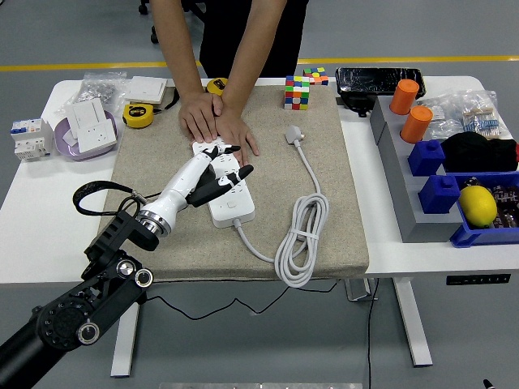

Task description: Pick up the plug,place it near the board,insert it into the board,press the button

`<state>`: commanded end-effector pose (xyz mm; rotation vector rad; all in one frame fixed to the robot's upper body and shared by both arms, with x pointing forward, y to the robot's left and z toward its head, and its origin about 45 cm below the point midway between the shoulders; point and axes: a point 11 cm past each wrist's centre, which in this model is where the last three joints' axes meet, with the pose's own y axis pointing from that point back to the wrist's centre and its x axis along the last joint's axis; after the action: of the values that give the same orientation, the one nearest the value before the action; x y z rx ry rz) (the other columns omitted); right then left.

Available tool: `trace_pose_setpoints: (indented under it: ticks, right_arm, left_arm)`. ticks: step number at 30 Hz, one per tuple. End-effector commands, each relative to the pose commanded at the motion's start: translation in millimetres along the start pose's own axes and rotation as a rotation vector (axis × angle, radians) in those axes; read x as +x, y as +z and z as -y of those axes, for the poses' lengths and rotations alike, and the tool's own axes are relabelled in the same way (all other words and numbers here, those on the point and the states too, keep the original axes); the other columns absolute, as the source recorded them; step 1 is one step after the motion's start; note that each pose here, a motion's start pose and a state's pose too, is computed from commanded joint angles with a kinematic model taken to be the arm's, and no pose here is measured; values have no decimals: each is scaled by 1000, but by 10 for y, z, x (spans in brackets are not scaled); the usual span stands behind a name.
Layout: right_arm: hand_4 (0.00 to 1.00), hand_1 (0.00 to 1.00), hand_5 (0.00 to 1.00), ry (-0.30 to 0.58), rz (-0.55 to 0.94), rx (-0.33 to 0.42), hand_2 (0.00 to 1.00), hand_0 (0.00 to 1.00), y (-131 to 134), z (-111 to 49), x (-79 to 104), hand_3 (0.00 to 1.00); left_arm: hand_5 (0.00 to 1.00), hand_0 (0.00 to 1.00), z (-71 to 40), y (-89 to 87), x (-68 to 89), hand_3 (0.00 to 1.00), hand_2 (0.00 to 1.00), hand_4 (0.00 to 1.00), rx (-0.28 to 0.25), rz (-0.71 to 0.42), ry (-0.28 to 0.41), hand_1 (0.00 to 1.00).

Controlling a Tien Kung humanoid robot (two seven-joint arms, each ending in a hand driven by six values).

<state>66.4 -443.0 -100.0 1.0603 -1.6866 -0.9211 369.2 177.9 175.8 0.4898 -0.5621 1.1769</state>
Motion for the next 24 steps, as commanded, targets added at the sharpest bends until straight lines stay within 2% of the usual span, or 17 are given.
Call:
trace_pose_setpoints:
  ticks: [4,9,15,24]
  right_arm:
    - [998,900,998,1,1,-2,836,975,8,-1,1,855]
    - [998,900,998,2,2,-3,836,975,14,-1,5,855]
    - [998,900,998,4,4,-3,836,975,15,-2,10,856]
    - [998,900,998,4,4,-2,836,975,12,-1,14,855]
  left_arm:
    - [998,998,-8,-46,158,871,905,998,29,115,51,974]
    - [998,998,-43,-251,234,848,890,998,96,254,51,958]
    - [998,998,-100,-415,188,815,872,998,138,349,6,949]
    - [998,998,-104,-477,84,809,870,998,152,363,-37,951]
